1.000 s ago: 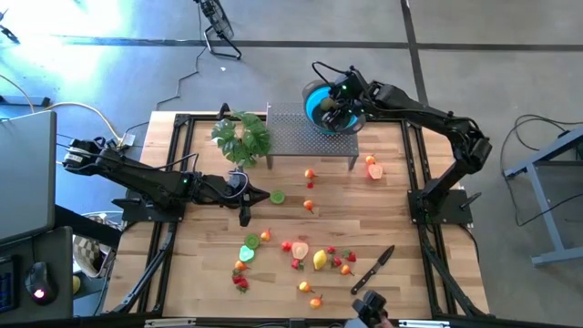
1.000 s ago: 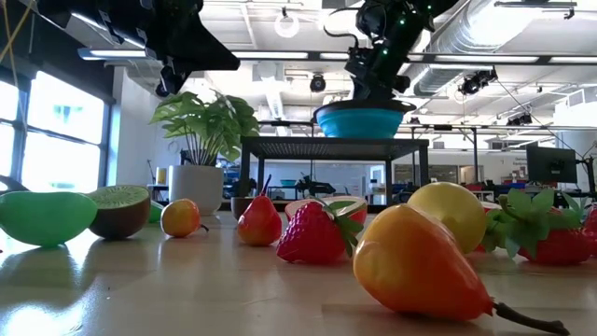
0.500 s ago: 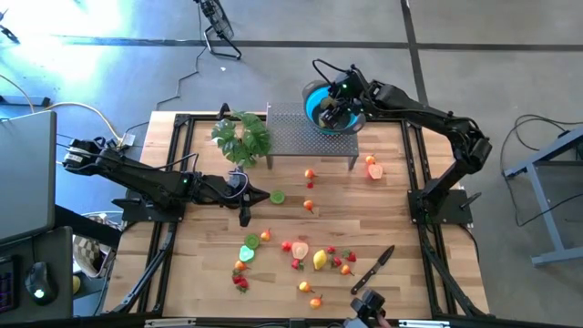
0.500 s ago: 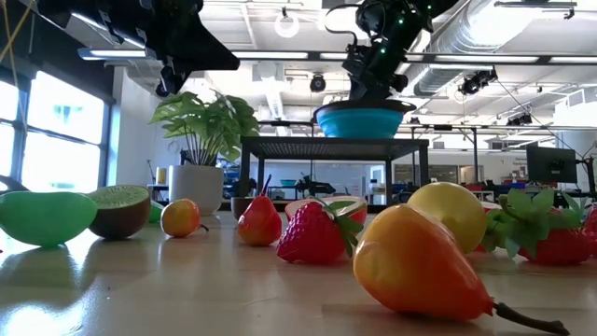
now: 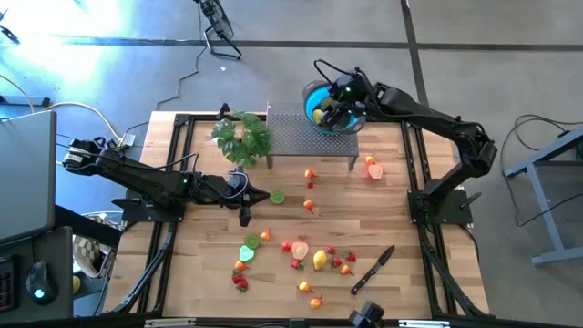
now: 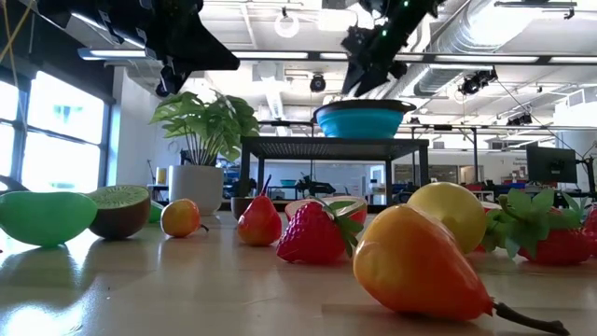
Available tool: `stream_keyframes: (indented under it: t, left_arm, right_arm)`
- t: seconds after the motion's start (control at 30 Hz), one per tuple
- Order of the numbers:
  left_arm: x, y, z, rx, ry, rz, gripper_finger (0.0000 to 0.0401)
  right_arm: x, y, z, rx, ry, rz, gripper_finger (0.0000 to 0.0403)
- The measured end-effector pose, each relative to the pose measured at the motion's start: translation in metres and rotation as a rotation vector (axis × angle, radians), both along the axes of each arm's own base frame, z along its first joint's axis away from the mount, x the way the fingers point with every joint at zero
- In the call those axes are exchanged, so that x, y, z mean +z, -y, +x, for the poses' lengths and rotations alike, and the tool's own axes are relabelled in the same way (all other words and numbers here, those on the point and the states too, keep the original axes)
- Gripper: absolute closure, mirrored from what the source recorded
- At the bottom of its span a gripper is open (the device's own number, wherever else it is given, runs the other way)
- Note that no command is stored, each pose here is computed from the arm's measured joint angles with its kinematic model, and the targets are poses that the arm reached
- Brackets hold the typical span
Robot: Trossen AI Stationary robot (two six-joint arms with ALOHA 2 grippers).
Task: Pick & Place Fruit
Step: Put the red strawberry in the blue bowl on the shelf
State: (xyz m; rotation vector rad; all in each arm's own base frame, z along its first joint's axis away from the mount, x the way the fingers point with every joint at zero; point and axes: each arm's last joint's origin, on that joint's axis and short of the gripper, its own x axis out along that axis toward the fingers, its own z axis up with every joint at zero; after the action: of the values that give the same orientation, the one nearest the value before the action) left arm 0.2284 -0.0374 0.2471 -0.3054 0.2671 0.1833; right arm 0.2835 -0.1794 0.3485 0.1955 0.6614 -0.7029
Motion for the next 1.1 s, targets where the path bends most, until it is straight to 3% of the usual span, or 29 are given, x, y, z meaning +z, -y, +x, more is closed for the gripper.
stream_keyframes:
  t: [0.57, 0.9, 1.1]
  left_arm:
    - [0.0, 0.0, 0.0, -0.001, -0.003, -0.008, 0.0401]
    - [-0.002, 0.0, -0.001, -0.004, -0.022, -0.005, 0.0401]
    - [-0.002, 0.0, -0.001, -0.005, -0.023, 0.0, 0.0401]
  right_arm:
    - [0.048, -0.079, -0.012, 0.134, 0.21, 0.035, 0.0182]
    - [0.048, -0.126, -0.012, 0.231, 0.195, 0.133, 0.0248]
    - [0.04, -0.156, -0.019, 0.206, 0.083, 0.169, 0.031]
